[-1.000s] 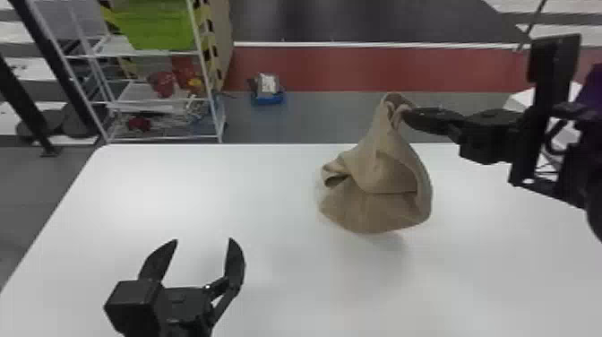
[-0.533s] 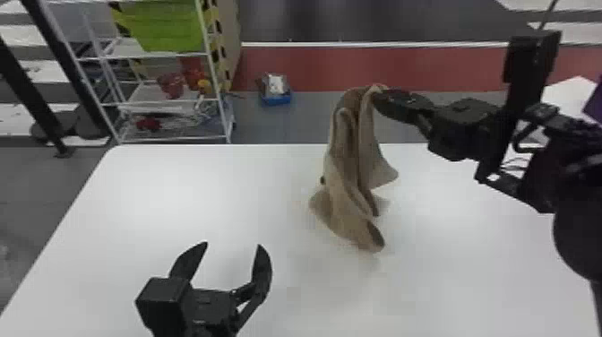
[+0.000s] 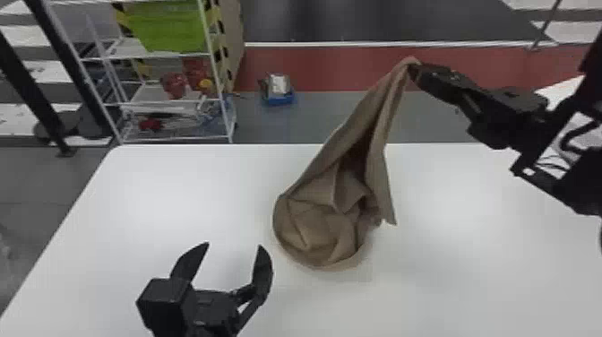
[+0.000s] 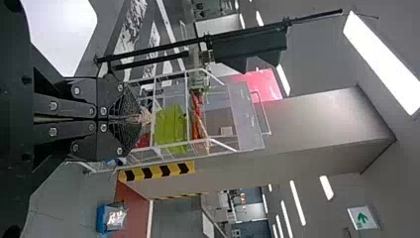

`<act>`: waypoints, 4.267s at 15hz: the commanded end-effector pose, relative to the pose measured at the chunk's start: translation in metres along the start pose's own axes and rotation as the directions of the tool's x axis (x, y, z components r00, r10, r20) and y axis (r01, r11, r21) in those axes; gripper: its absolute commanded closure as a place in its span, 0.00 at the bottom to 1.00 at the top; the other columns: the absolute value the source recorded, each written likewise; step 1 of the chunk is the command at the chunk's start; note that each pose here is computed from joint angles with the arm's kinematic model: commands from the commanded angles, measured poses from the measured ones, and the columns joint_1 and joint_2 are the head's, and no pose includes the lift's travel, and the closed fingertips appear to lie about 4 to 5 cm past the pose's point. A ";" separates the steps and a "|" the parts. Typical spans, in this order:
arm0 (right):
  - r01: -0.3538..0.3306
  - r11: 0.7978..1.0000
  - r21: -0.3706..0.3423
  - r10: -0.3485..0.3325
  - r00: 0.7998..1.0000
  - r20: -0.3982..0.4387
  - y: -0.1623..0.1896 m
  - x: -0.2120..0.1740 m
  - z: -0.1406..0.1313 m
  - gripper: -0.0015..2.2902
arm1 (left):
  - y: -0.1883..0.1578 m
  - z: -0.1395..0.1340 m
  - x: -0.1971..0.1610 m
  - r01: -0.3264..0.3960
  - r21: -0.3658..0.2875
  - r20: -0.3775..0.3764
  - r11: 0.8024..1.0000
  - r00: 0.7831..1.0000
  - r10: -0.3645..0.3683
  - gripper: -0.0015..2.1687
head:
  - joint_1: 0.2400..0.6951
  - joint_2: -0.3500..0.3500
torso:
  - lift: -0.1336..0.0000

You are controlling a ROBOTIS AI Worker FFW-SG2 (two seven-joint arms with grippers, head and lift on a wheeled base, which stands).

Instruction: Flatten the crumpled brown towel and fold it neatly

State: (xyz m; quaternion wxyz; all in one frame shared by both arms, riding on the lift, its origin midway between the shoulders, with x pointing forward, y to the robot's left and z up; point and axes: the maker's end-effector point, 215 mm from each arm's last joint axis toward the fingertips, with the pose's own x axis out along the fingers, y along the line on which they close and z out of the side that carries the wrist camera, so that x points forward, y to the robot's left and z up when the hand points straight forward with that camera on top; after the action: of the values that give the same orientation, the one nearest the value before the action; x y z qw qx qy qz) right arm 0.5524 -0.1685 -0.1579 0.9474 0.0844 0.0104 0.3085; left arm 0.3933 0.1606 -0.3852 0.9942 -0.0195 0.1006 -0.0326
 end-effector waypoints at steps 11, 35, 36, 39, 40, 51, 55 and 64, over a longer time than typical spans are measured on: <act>-0.034 0.994 -0.108 0.018 0.990 -0.143 -0.091 -0.130 -0.025 0.24 | -0.018 -0.005 0.005 0.035 0.000 -0.029 0.999 0.999 -0.035 0.04 | 1.00 0.22 | 0.07; 0.196 0.968 0.157 -0.118 0.908 -0.403 -0.114 -0.177 -0.214 0.21 | -0.022 -0.014 0.005 0.053 0.003 -0.050 0.999 0.997 -0.053 0.04 | 1.00 0.15 | 0.07; 0.196 0.968 0.156 -0.118 0.905 -0.409 -0.113 -0.175 -0.219 0.21 | -0.022 -0.014 0.005 0.053 0.003 -0.050 0.999 0.997 -0.053 0.04 | 1.00 0.14 | 0.07; 0.179 0.972 0.153 -0.099 0.900 -0.425 -0.106 -0.162 -0.231 0.25 | -0.023 -0.013 0.005 0.053 0.003 -0.048 0.999 0.997 -0.053 0.04 | 1.00 0.15 | 0.07; 0.170 0.973 0.156 -0.088 0.898 -0.432 -0.102 -0.158 -0.235 0.25 | -0.022 -0.013 0.005 0.054 0.004 -0.048 0.999 0.997 -0.053 0.04 | 1.00 0.16 | 0.07; 0.158 0.982 0.103 -0.098 0.893 -0.440 -0.102 -0.145 -0.245 0.37 | -0.022 -0.013 0.005 0.052 0.001 -0.047 0.999 0.998 -0.052 0.04 | 1.00 0.21 | 0.07; 0.144 0.986 0.086 -0.094 0.897 -0.432 -0.102 -0.139 -0.244 0.37 | -0.021 -0.011 0.004 0.050 0.002 -0.044 0.999 0.998 -0.049 0.04 | 1.00 0.22 | 0.07; -0.099 0.994 -0.049 0.076 0.935 -0.346 -0.047 -0.166 -0.173 0.49 | -0.078 0.012 0.008 0.238 -0.038 -0.111 0.971 0.964 -0.240 0.05 | 1.00 0.15 | 0.07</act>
State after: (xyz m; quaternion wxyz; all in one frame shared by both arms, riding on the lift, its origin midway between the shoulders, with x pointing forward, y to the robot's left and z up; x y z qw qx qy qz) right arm 0.4430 -0.2853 -0.3420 0.9242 0.0315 0.1687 0.3410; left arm 0.3926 0.0897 -0.3790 0.9762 -0.0410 0.1542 -0.1469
